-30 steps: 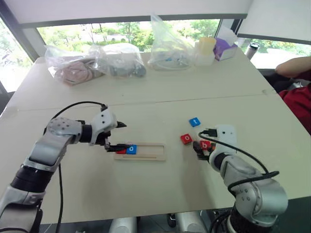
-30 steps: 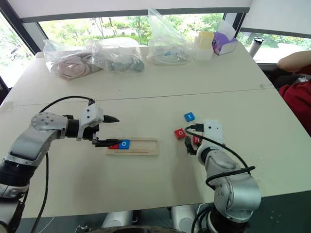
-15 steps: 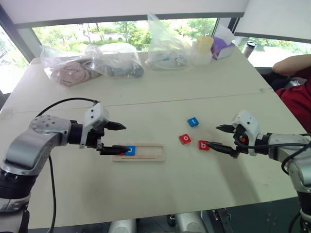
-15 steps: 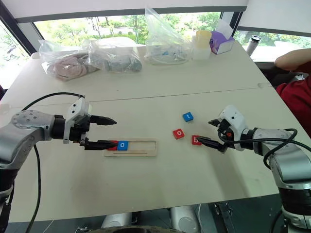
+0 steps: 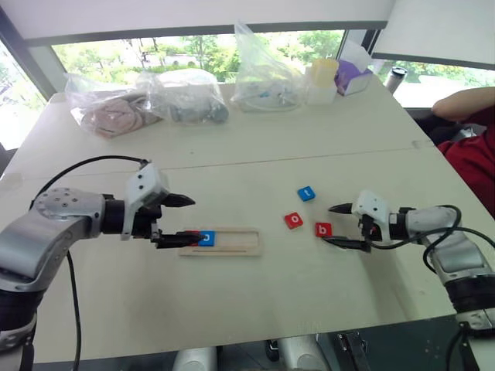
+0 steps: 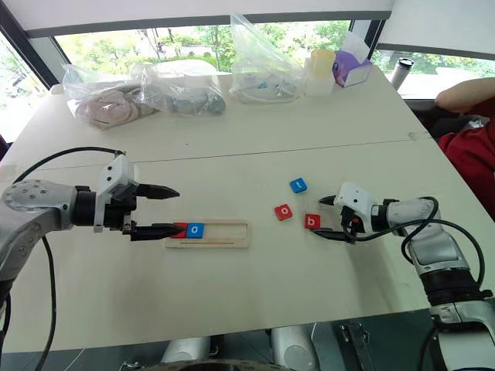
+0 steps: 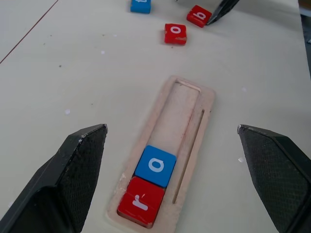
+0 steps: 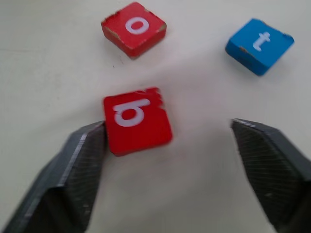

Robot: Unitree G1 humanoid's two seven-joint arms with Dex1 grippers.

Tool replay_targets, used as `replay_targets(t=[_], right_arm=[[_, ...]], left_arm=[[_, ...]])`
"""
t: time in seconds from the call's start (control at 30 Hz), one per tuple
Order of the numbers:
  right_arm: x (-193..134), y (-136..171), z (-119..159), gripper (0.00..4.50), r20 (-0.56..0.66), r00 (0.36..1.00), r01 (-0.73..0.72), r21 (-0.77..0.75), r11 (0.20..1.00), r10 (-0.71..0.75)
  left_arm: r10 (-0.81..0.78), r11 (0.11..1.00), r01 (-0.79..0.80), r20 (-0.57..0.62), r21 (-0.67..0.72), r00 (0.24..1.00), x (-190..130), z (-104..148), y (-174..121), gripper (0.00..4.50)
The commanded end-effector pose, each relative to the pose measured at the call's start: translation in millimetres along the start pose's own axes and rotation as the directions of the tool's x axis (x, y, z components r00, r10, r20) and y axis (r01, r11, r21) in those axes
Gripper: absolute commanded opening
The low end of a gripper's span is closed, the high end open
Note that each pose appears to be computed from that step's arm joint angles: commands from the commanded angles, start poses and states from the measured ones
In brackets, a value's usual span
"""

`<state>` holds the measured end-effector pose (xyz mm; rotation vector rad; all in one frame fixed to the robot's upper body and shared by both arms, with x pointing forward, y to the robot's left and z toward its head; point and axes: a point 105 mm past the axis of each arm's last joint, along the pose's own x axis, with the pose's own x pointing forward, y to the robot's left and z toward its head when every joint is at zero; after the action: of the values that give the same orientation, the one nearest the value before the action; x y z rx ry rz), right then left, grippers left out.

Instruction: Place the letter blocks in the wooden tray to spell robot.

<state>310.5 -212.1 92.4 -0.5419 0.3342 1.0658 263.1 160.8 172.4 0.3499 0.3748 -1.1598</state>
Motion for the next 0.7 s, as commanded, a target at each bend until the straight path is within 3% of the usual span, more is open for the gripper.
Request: replay_targets(t=[0.03,0.1,0.2,0.4,0.5,0.7], right_arm=[[0,0,7,2.01,0.026,1.0,0.002,-0.03,1.0,-0.001],[0,3,11,1.13,0.038,0.999,-0.002,-0.035,0.999,0.003],[3,4,23,1.14,0.065,0.998,-0.001,-0.04,0.999,0.004],[26,30,94,1.14,0.224,0.968,-0.11,-0.043,0.993,0.117],[50,41,124,1.14,0.273,0.949,-0.131,-0.118,0.984,0.159],[96,59,147,1.14,0.264,0.937,-0.192,-0.16,0.968,0.229]], left_arm=[[0.03,0.999,-0.03,0.009,0.041,1.0,-8,7,3,4.5],[0.034,0.999,-0.034,0.008,0.038,0.999,-9,6,4,4.5],[0.037,0.999,-0.037,0.003,0.035,0.999,-11,5,6,4.5],[0.035,0.999,-0.034,-0.04,0.024,0.999,-20,-4,6,4.5],[0.015,0.999,-0.011,-0.116,0.036,0.993,-25,-23,3,4.5],[0.022,0.999,-0.018,-0.137,0.032,0.99,-29,-31,2,4.5]])
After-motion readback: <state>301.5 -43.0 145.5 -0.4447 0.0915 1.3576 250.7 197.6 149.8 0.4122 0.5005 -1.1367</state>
